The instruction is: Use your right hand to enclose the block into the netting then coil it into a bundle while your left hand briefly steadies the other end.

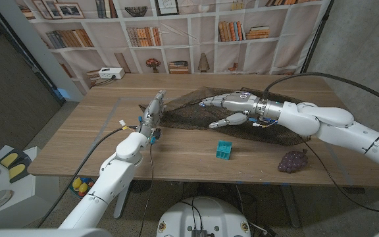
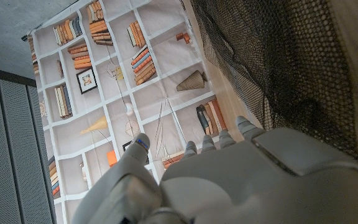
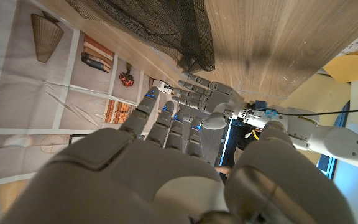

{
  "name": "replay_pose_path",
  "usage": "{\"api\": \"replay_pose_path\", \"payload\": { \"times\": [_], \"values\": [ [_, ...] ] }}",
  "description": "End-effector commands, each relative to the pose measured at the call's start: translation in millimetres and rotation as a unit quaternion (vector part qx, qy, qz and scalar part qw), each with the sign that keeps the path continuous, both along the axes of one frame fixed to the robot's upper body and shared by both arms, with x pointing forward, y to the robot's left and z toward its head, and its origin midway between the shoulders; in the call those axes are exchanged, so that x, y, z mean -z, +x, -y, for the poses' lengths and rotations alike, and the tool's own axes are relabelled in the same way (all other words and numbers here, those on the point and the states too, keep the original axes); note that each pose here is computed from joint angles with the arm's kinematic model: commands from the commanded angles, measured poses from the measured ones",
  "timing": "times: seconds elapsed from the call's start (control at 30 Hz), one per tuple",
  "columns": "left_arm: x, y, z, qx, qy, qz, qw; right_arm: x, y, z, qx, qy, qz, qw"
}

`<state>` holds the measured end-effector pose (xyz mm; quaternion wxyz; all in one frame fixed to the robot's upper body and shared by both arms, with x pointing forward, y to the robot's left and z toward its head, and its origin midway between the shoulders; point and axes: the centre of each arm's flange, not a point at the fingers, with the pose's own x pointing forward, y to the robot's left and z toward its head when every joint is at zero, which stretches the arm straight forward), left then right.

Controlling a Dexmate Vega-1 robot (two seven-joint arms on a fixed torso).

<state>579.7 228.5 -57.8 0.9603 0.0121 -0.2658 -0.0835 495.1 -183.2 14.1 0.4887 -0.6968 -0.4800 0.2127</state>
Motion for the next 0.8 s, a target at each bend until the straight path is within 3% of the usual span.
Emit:
{"api": "replay_pose_path", "payload": {
  "times": [0.03,0.8],
  "values": [
    [-2.2,8.1,5.5,0.008,0.007,-0.009,1.000,22.4,4.8,3.9,0.054,-0.033,-0.027,0.9976],
    [-1.2,10.8,5.8,0.014,0.012,-0.013,1.000,58.4,5.0,3.7,0.096,-0.067,-0.063,0.9911]
  ]
}}
